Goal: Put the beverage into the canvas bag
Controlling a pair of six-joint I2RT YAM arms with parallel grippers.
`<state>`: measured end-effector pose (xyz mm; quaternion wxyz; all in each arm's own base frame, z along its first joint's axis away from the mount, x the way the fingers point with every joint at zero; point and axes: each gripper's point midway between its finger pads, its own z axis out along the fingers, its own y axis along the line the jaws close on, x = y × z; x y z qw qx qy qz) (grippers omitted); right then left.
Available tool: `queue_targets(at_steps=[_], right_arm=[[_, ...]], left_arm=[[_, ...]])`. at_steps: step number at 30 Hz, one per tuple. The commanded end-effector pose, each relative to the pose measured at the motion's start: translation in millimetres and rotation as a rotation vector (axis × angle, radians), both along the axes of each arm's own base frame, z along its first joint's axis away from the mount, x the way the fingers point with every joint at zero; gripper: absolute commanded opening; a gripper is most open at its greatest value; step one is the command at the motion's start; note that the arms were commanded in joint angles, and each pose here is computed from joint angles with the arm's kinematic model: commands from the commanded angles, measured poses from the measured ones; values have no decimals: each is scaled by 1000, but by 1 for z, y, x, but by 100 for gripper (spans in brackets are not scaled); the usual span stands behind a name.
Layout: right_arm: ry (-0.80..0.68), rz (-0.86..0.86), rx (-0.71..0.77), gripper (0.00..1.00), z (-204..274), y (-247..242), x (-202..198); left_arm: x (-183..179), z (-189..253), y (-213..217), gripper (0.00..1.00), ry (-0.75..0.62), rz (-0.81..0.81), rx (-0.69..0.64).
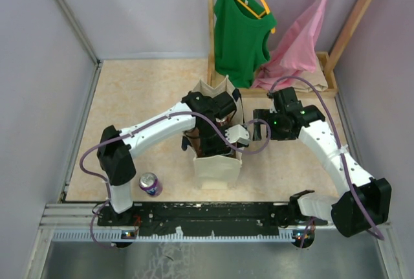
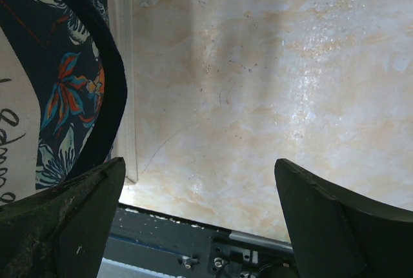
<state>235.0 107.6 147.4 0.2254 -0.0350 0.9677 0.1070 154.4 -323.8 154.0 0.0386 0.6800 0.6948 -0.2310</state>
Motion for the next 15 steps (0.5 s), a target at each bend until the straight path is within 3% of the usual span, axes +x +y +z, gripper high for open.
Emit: queue_targets(at_steps=[1, 15], right_arm=[[-50, 2, 7, 99, 12, 1, 3], [-44, -9, 7, 99, 11, 0, 2]], left_arm=[[-3, 15, -8, 0, -12, 50, -84], [20, 46, -4, 0, -112, 141, -183]])
